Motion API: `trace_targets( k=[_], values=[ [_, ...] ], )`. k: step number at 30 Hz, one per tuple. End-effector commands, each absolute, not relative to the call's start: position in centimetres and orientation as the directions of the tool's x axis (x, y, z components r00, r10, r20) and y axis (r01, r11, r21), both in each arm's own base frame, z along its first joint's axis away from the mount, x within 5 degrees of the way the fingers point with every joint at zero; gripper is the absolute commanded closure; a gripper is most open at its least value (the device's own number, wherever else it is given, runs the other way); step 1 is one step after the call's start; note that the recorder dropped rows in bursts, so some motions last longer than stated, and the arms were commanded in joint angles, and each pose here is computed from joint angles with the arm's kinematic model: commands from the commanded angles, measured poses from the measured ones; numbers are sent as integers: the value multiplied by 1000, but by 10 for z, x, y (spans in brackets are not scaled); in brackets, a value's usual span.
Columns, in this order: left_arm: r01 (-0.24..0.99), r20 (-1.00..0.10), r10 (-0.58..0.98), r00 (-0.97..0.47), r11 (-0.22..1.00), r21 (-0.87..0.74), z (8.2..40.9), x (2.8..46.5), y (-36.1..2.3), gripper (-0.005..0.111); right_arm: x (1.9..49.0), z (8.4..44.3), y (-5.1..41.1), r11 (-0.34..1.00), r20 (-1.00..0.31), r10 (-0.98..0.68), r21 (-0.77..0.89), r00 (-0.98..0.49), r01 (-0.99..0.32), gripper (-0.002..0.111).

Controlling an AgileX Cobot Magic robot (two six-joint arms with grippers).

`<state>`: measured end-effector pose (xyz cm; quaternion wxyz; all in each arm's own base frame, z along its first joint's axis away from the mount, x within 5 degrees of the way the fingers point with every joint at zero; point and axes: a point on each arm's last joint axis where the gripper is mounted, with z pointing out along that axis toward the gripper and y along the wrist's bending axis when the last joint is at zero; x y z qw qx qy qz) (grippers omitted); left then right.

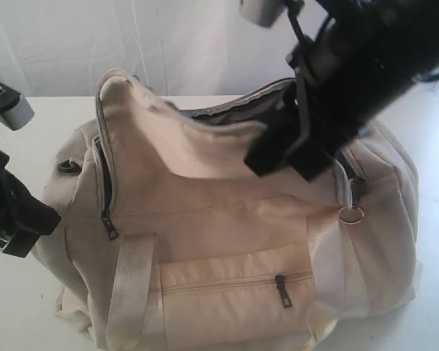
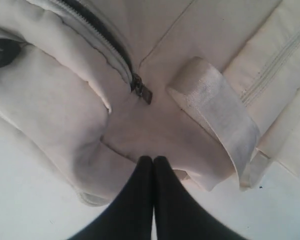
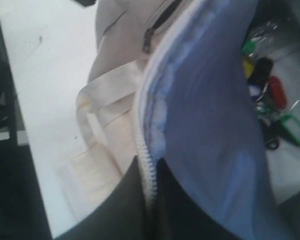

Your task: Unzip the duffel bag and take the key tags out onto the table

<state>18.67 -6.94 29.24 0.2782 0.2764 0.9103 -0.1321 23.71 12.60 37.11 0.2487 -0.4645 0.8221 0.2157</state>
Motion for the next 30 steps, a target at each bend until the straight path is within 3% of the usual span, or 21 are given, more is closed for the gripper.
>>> trace_targets(
  k=[1,8,13,18,21,25,26,30],
  values=[
    [559,-599,413,-686,826,-70,301,188,-68,107,196,341,114,465,-555,-681,177,-478,-867,108],
    [540,-717,374,-588,842,-3,348,200,-68,107,163,276,103,484,-387,-718,320,-579,-814,108],
    [537,-746,349,-566,844,-13,352,204,-70,107,148,248,97,497,-295,-732,385,-614,-778,108],
    [642,-772,342,-535,759,-108,347,213,-87,107,141,236,95,524,-243,-720,423,-649,-739,107],
    [735,-800,344,-492,657,-169,343,219,-101,107,140,236,95,541,-234,-706,432,-669,-722,96],
    [817,-757,407,-511,503,-281,325,222,-114,107,148,253,97,604,-254,-642,414,-724,-681,61],
    [847,-726,470,-502,439,-300,318,219,-116,107,152,269,98,598,-312,-633,384,-709,-703,52],
    [823,-643,517,-565,412,-391,289,210,-115,107,162,329,102,583,-506,-593,267,-627,-767,44]
  ],
)
